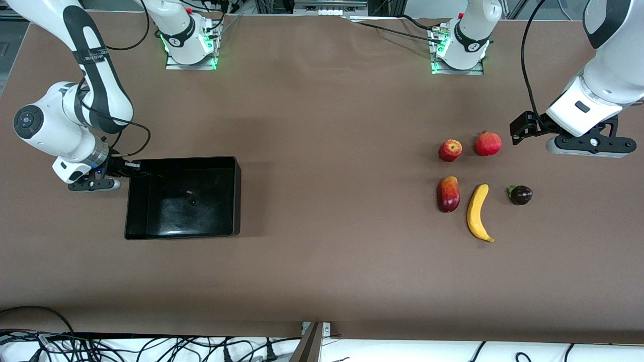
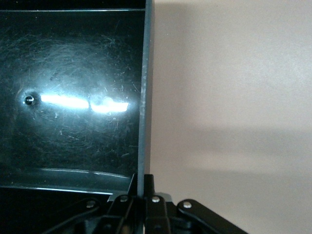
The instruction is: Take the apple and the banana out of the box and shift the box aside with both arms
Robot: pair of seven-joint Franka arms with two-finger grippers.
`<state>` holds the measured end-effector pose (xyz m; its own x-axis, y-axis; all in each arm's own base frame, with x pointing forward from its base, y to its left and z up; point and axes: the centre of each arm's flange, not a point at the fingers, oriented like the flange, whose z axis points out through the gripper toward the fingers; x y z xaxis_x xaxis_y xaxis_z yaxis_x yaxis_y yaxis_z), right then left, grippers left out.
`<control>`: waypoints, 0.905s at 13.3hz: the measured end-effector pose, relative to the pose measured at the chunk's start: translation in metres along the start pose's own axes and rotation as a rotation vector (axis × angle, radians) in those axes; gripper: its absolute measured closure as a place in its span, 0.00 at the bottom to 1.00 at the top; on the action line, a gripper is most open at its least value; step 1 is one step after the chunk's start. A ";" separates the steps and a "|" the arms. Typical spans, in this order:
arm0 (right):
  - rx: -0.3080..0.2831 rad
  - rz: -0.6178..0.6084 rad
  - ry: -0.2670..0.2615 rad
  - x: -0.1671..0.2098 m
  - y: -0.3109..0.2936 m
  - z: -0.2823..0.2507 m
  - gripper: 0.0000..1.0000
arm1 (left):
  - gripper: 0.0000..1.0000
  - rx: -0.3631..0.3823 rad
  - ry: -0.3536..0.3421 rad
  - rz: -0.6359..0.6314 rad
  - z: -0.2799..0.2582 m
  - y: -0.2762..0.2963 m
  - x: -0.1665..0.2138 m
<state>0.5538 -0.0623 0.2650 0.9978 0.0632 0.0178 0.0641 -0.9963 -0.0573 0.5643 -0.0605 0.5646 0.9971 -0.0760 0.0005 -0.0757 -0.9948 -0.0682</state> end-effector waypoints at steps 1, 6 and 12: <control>0.001 -0.003 -0.002 0.000 0.000 0.000 0.90 | 0.00 0.000 0.000 0.000 0.000 0.000 0.000; 0.026 -0.043 -0.022 0.031 -0.008 -0.051 0.35 | 0.00 0.000 0.000 0.000 0.000 0.000 0.000; 0.074 -0.085 -0.057 0.053 -0.033 -0.211 0.00 | 0.00 0.000 0.000 0.000 0.000 0.000 0.000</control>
<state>0.6021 -0.0387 0.4783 0.9878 0.1524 -0.0309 0.1471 -0.9803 -0.1314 0.5642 -0.0605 0.5649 0.9971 -0.0760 0.0002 -0.0758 -0.9948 -0.0682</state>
